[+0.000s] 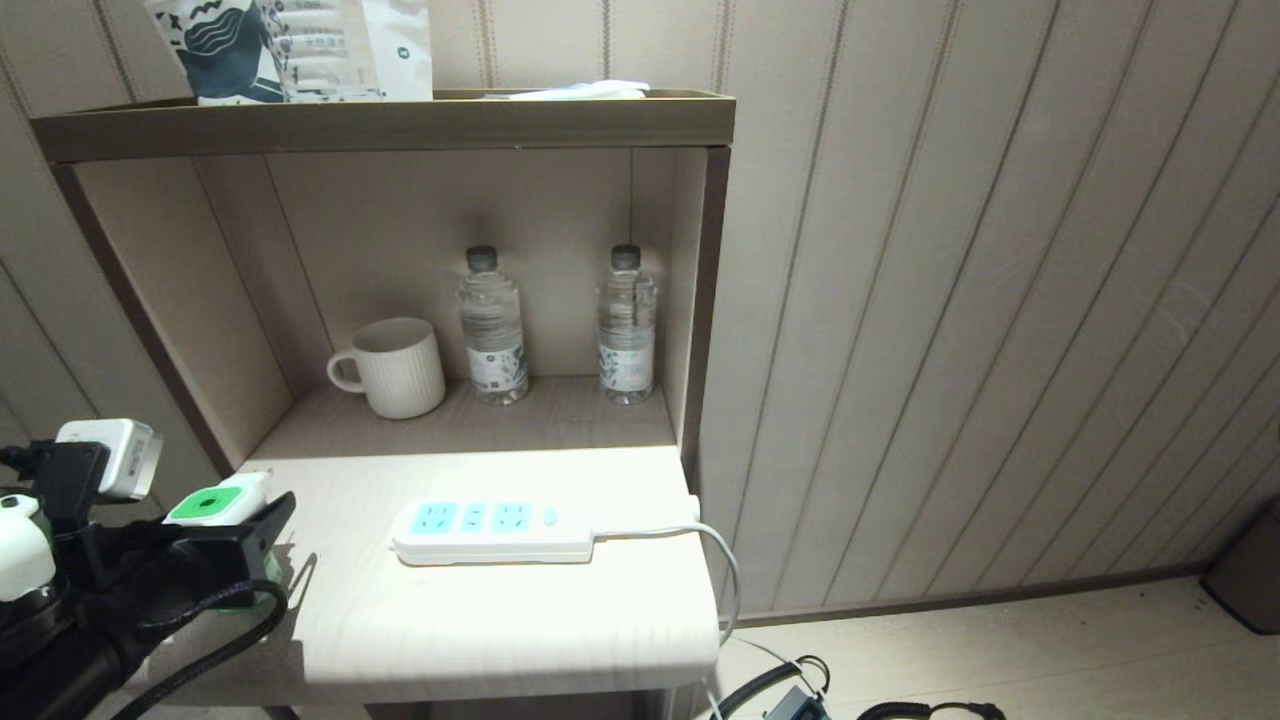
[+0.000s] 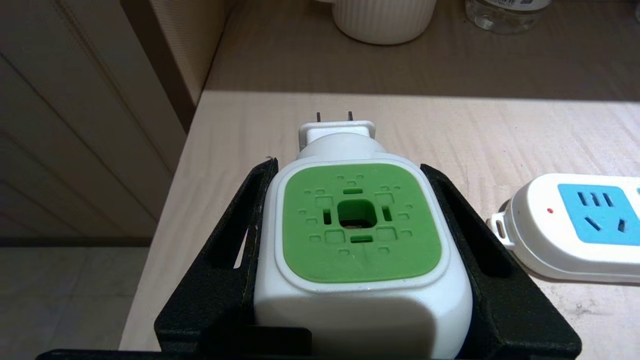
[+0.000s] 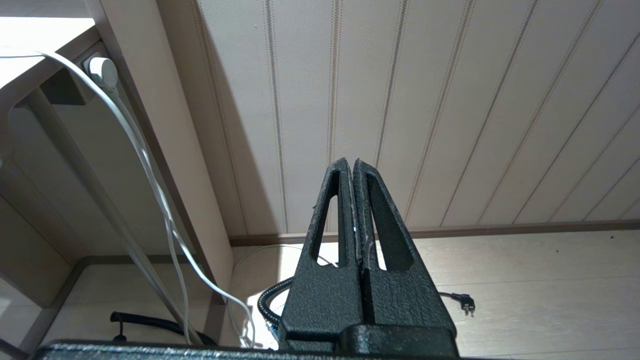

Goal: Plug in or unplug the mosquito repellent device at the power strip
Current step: Pick up the mosquito repellent liquid, then insert the plug into the socket

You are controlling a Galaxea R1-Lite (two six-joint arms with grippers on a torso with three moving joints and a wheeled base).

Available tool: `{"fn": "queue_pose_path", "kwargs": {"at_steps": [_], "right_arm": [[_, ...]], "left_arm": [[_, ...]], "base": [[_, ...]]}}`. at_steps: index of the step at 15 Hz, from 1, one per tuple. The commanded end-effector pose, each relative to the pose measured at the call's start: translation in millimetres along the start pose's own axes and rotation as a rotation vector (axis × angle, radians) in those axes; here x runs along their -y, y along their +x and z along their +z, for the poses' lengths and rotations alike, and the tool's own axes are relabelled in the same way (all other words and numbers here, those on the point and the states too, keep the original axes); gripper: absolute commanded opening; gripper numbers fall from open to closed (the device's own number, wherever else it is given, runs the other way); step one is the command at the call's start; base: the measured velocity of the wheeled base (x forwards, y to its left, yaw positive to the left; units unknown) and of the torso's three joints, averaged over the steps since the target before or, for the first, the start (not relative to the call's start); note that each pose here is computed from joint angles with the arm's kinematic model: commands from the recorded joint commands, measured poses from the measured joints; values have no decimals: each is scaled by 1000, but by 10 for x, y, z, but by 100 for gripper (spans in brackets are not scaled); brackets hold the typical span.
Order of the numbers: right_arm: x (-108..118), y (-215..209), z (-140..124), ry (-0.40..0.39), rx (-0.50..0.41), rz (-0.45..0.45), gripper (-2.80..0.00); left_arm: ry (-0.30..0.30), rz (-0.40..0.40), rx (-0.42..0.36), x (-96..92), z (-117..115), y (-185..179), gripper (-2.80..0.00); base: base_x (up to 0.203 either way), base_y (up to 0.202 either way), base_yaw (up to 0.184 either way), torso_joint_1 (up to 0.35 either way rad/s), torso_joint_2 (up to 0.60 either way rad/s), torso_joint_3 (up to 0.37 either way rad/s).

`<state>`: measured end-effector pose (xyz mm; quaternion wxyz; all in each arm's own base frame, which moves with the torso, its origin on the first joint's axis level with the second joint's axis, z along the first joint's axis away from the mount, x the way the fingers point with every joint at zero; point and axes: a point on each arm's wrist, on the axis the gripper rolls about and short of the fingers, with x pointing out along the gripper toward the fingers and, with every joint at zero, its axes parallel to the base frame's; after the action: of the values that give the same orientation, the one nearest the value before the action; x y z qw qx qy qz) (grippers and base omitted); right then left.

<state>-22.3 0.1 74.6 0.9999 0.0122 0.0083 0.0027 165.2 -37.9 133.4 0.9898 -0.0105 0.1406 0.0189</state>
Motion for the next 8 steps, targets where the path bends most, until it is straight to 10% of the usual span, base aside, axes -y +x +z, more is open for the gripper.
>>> {"fn": "queue_pose_path", "kwargs": {"at_steps": [1,8], "right_arm": [[0,0,0,0,0,1,-280],[0,0,-1,0,-1,1,-280]], "left_arm": [[-16,-4,52,-18,110,-102,-280],[-6,-5,34,-37,212,-206,-280]], "base": [[0,0,0,0,0,0],[0,0,0,0,0,0]]}}
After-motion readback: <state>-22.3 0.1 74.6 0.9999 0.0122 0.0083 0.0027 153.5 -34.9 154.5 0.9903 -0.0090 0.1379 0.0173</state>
